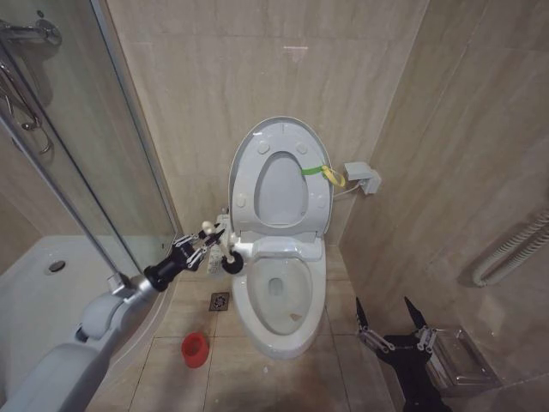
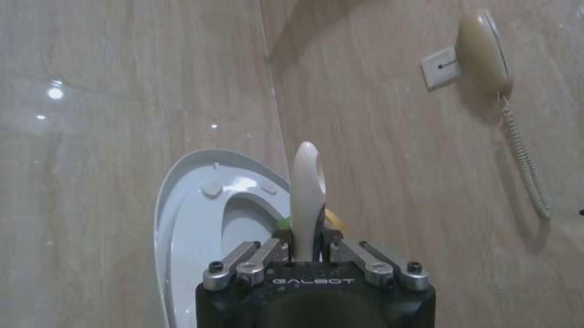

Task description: Open the toilet lid, clean the toilet bowl with a toilet brush, close the toilet lid, and flush.

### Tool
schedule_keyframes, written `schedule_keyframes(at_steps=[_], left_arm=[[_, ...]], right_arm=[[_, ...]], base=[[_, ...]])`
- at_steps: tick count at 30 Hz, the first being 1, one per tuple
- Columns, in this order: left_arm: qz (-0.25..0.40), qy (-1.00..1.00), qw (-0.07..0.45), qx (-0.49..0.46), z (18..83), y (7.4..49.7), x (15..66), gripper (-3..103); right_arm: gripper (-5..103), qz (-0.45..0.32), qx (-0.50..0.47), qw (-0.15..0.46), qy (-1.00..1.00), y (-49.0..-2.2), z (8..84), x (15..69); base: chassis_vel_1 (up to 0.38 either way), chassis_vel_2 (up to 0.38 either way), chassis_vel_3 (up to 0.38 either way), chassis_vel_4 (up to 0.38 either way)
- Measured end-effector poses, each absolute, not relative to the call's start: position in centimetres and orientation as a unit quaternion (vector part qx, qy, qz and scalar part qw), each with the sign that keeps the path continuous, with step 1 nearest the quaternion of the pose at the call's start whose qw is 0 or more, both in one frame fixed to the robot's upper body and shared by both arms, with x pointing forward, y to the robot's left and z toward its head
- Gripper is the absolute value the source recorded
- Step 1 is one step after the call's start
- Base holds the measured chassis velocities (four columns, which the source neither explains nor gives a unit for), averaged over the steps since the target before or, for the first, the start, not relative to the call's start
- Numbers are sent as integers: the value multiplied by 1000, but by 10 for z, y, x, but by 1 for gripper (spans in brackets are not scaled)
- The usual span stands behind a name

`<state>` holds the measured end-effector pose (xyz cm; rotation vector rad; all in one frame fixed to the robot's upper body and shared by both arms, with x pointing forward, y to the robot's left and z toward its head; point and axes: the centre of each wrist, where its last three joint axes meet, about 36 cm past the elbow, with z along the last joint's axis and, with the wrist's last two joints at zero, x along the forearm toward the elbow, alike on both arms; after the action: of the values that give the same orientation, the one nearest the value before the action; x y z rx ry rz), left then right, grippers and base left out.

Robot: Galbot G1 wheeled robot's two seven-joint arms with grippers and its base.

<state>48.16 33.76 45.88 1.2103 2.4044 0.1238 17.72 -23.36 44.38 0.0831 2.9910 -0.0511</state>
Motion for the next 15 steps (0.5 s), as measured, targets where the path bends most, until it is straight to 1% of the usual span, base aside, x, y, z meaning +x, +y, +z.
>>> schedule_keyframes(at_steps=[5, 7, 8, 11, 12, 15], left_arm=[[39, 867, 218, 447, 454, 324, 495, 20], [32, 862, 215, 457, 449, 309, 502, 20], [32, 862, 215, 457, 449, 309, 502, 20], [18, 856, 209, 473, 437, 282, 507, 20], [18, 856, 209, 473, 437, 282, 507, 20], [-1, 853, 200, 482, 420, 257, 512, 20]], right_arm=[[100, -17, 28, 74, 997, -234, 444, 177], [100, -17, 28, 74, 997, -234, 444, 177], [100, -17, 28, 74, 997, -234, 444, 177], [100, -17, 28, 74, 997, -234, 444, 177], [100, -17, 28, 74, 997, -234, 444, 177], [100, -17, 28, 74, 997, -234, 444, 177]], base=[[0, 0, 0, 0], [0, 0, 0, 0], [0, 0, 0, 0], [0, 0, 0, 0], [0, 0, 0, 0], [0, 0, 0, 0]])
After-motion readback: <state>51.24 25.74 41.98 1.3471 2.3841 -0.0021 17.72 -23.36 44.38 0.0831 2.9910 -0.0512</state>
